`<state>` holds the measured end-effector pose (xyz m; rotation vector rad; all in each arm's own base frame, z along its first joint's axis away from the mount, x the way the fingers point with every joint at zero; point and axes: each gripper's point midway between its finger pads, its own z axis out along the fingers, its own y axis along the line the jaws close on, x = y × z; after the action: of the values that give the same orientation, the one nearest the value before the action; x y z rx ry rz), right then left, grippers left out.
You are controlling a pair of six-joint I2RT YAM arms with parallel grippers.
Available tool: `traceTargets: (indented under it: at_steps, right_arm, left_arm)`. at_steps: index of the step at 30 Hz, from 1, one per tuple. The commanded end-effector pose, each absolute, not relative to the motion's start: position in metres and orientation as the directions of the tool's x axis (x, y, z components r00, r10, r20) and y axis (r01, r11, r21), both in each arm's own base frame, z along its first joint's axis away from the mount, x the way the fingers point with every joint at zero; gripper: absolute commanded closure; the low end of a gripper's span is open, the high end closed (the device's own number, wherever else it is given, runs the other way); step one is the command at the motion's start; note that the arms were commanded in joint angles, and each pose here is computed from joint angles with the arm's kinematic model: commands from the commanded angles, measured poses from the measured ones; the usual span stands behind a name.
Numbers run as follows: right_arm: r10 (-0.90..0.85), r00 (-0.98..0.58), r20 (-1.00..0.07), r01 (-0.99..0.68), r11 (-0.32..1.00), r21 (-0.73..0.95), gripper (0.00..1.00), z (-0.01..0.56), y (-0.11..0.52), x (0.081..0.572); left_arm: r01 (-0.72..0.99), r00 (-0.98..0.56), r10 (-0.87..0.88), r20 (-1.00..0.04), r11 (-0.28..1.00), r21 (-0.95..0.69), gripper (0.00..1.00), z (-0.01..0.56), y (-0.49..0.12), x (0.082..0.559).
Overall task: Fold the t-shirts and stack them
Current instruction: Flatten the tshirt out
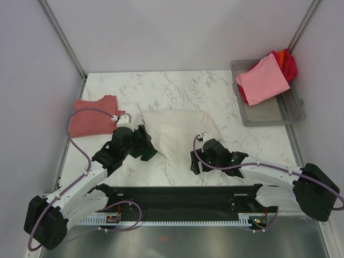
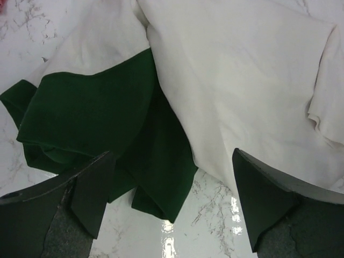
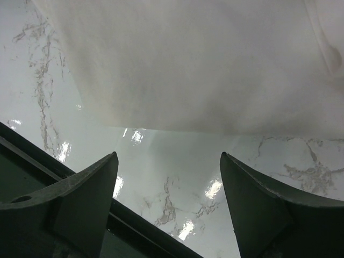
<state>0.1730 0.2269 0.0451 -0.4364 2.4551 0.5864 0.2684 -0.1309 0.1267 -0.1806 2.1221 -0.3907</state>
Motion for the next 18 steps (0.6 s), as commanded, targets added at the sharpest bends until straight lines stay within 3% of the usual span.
traceTargets:
  at_steps: [1,12,15,16,18]
  right_arm:
    - [-0.151,-0.757,-0.635,-0.416,0.861,0.292,0.16,0.047,0.238,0.185]
    - [-0.141,-0.761,-0.633,-0.334,0.922,0.196,0.20,0.029,0.240,0.206]
    - [-0.145,-0.759,-0.635,-0.312,0.937,0.159,0.39,0.027,0.234,0.211]
    - [-0.144,-0.758,-0.636,-0.306,0.940,0.153,0.62,0.029,0.234,0.213]
    - [-0.151,-0.762,-0.629,-0.311,0.938,0.151,0.85,0.031,0.232,0.210]
  left_arm:
    - [0.045,-0.460,-0.258,-0.850,0.949,-0.312,0.04,0.139,-0.126,0.282]
    - [0.079,-0.398,-0.271,-0.877,0.942,-0.327,0.05,0.145,-0.121,0.275]
    - [0.083,-0.397,-0.270,-0.877,0.941,-0.328,0.05,0.145,-0.122,0.276]
    - [0.084,-0.397,-0.270,-0.877,0.941,-0.328,0.05,0.145,-0.122,0.275]
    - [0.086,-0.401,-0.269,-0.876,0.941,-0.328,0.05,0.145,-0.123,0.275]
